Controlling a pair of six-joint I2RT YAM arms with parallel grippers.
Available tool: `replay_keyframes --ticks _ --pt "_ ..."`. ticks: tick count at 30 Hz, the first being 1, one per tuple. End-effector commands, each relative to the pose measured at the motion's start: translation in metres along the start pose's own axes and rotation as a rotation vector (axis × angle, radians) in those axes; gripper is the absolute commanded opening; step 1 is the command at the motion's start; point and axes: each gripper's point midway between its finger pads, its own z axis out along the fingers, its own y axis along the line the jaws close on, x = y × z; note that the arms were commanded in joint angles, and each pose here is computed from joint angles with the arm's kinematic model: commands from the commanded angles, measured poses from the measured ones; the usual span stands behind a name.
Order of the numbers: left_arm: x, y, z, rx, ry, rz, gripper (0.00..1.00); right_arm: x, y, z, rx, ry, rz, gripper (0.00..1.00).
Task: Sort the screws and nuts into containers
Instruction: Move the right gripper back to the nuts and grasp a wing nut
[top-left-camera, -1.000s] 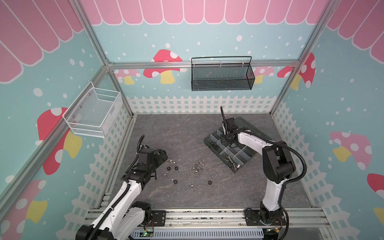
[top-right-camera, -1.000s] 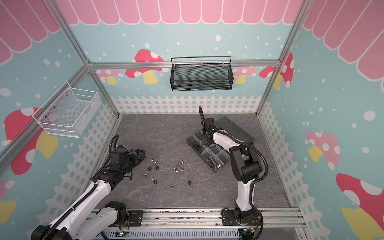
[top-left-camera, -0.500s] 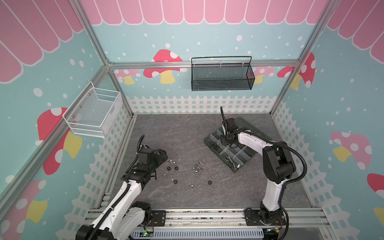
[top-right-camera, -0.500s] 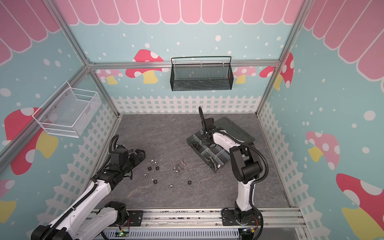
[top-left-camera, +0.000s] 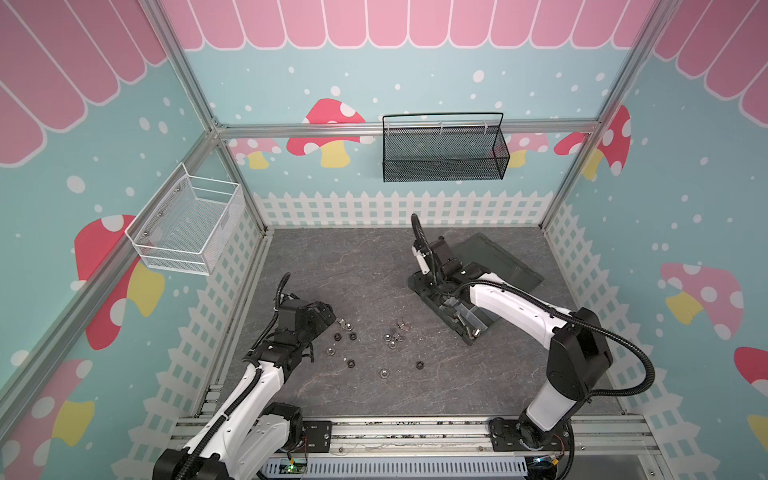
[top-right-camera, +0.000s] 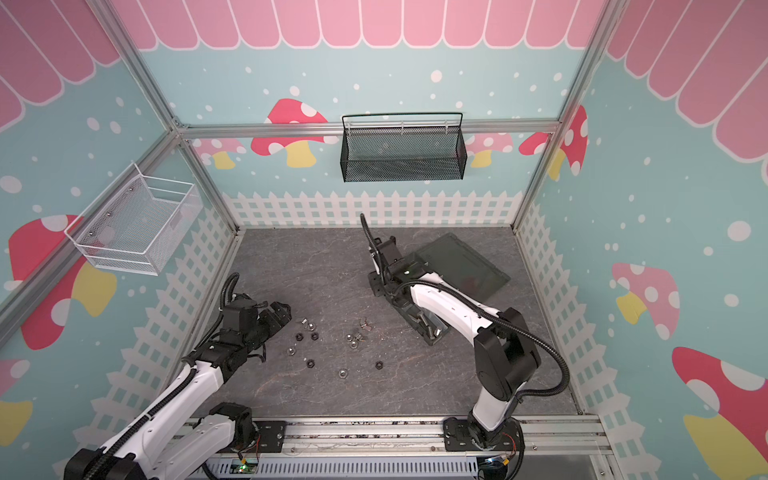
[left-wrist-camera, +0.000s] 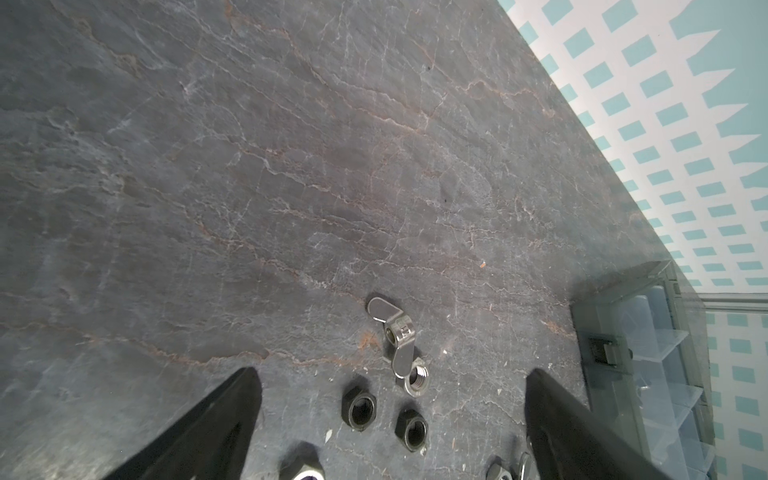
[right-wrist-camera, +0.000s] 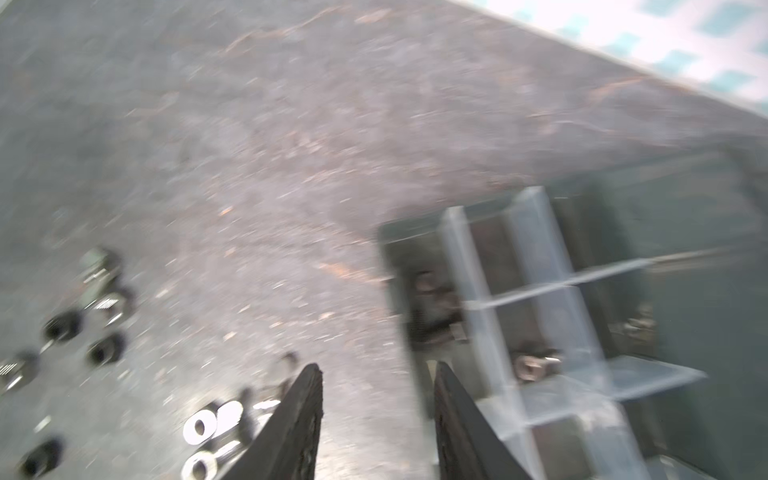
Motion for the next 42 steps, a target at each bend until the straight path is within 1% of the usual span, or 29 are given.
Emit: replay_keyframes --ticks 1,5,6,11,17,21,27,37,42 --pt "-0.002 0.009 0.001 -0.027 -0.028 -0.045 1.0 0.005 0.05 0.014 -0.1 0.036 -0.048 0.46" --pt "-0.003 0.018 0.002 -0.055 -0.048 -0.06 1.0 0.005 0.103 0.026 -0.195 0.048 -0.116 0.48" --pt "-0.003 0.021 0.002 -0.064 -0.051 -0.065 1.0 0.013 0.114 0.038 -0.213 0.072 -0.133 0.48" --pt "-0.004 0.041 0.0 -0.123 -0.07 -0.11 1.0 0.016 0.171 0.062 -0.306 0.093 -0.206 0.52" --pt "-0.004 0.051 -0.004 -0.14 -0.097 -0.129 1.0 0.019 0.209 0.092 -0.335 0.118 -0.267 0.58" --pt "-0.005 0.053 -0.006 -0.139 -0.115 -0.137 1.0 0.023 0.222 0.11 -0.336 0.135 -0.295 0.61" --pt "-0.005 0.055 -0.007 -0.139 -0.119 -0.142 1.0 0.033 0.227 0.13 -0.308 0.174 -0.332 0.58" --pt "-0.002 0.054 -0.005 -0.128 -0.103 -0.151 1.0 0.052 0.222 0.157 -0.263 0.228 -0.374 0.49" --pt "-0.002 0.053 -0.005 -0.123 -0.102 -0.154 1.0 0.059 0.216 0.165 -0.23 0.246 -0.395 0.42"
